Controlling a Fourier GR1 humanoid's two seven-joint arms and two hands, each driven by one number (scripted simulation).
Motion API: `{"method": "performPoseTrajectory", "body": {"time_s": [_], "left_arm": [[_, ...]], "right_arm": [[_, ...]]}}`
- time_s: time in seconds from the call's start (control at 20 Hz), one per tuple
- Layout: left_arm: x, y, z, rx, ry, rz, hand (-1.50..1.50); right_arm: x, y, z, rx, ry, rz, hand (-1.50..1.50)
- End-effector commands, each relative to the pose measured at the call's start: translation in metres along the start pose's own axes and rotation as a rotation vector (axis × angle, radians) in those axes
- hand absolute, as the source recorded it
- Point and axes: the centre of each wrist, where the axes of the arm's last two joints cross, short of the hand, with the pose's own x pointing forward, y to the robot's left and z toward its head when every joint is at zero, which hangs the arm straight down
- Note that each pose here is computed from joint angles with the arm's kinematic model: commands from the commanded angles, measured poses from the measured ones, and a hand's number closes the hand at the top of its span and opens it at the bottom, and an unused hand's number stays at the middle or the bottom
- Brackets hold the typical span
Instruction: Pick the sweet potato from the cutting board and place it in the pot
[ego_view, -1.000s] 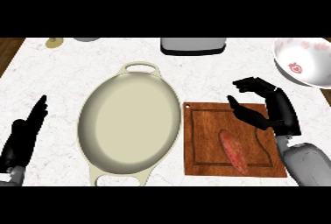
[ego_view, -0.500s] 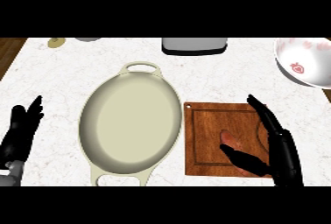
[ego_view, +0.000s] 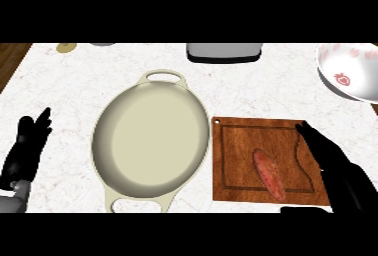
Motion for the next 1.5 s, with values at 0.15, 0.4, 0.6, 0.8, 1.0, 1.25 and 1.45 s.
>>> {"method": "performPoseTrajectory", "body": {"time_s": [0.15, 0.4, 0.6, 0.8, 1.0, 1.25, 1.45], "left_arm": [[0.019, -0.007, -0.002, -0.012, -0.022, -0.004, 0.00], [-0.009, -0.016, -0.005, -0.023, -0.015, -0.016, 0.00], [0.012, 0.002, -0.005, -0.023, -0.025, -0.019, 0.00], [0.018, 0.013, -0.008, -0.016, -0.031, -0.011, 0.00], [0.014, 0.010, -0.004, -0.027, -0.029, -0.007, 0.00], [-0.003, 0.004, -0.010, -0.015, -0.016, -0.001, 0.00], [0.019, -0.008, -0.013, -0.025, -0.011, -0.006, 0.00]], "right_arm": [[0.035, -0.021, 0.013, 0.310, 0.162, 0.177, -1.50], [0.061, -0.016, 0.011, 0.355, 0.223, 0.184, -1.50], [0.053, -0.003, 0.003, 0.368, 0.289, 0.203, -1.50], [0.055, -0.007, -0.001, 0.355, 0.288, 0.163, -1.50], [0.041, 0.000, -0.016, 0.386, 0.301, 0.196, -1.50], [0.025, 0.039, -0.027, 0.389, 0.312, 0.198, -1.50], [0.017, 0.046, -0.042, 0.373, 0.302, 0.187, -1.50]]}}
